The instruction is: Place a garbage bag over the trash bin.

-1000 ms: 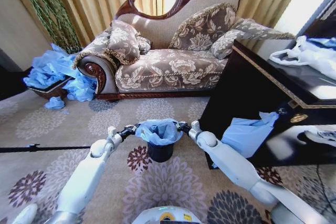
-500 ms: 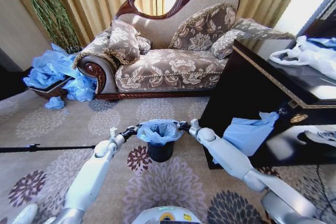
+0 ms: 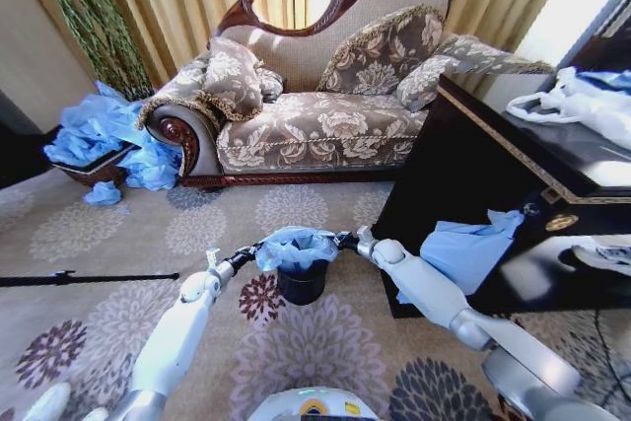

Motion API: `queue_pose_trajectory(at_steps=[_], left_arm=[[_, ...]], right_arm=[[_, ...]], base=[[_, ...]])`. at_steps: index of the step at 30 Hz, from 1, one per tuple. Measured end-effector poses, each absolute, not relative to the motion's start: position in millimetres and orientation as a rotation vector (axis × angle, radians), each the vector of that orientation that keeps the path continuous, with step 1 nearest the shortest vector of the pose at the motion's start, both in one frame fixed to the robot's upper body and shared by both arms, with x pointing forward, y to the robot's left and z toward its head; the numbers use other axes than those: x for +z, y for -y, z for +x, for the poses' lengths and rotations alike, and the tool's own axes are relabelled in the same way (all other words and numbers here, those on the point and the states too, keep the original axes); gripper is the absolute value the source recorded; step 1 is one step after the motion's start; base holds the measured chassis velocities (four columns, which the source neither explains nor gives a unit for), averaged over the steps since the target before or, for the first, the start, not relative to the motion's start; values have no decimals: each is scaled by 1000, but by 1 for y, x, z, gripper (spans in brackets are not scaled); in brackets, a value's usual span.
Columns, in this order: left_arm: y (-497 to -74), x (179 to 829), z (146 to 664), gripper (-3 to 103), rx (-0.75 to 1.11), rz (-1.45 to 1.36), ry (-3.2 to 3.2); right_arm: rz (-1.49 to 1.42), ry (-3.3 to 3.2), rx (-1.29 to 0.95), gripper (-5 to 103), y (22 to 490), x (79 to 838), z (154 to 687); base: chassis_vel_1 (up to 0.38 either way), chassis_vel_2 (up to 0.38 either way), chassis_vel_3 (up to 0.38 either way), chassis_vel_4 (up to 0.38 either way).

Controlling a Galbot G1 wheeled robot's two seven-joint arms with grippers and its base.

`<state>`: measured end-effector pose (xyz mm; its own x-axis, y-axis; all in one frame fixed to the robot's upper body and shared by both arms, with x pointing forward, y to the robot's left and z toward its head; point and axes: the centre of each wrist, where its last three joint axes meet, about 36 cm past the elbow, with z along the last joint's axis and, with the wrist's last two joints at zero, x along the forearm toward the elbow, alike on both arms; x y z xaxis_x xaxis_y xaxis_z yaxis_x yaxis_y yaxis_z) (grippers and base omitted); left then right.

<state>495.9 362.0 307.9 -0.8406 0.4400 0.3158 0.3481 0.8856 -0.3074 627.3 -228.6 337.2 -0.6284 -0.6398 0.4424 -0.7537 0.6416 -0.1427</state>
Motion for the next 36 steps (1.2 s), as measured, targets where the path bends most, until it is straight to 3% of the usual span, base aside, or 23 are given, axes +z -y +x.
queue_pose_trajectory(at_steps=[12, 22, 36], left_arm=[[-361, 336, 500, 0, 270, -637, 2738], [-363, 313, 504, 0, 395, -508, 2706], [-370, 291, 487, 0, 443, -506, 2650]], right_arm=[[1098, 2547, 459, 0, 210, 357, 649], [1134, 2491, 519, 0, 196, 339, 658], [1232, 2379, 675, 0, 228, 329, 665]], base=[[0, 0, 0, 0], [0, 0, 0, 0], [0, 0, 0, 0]])
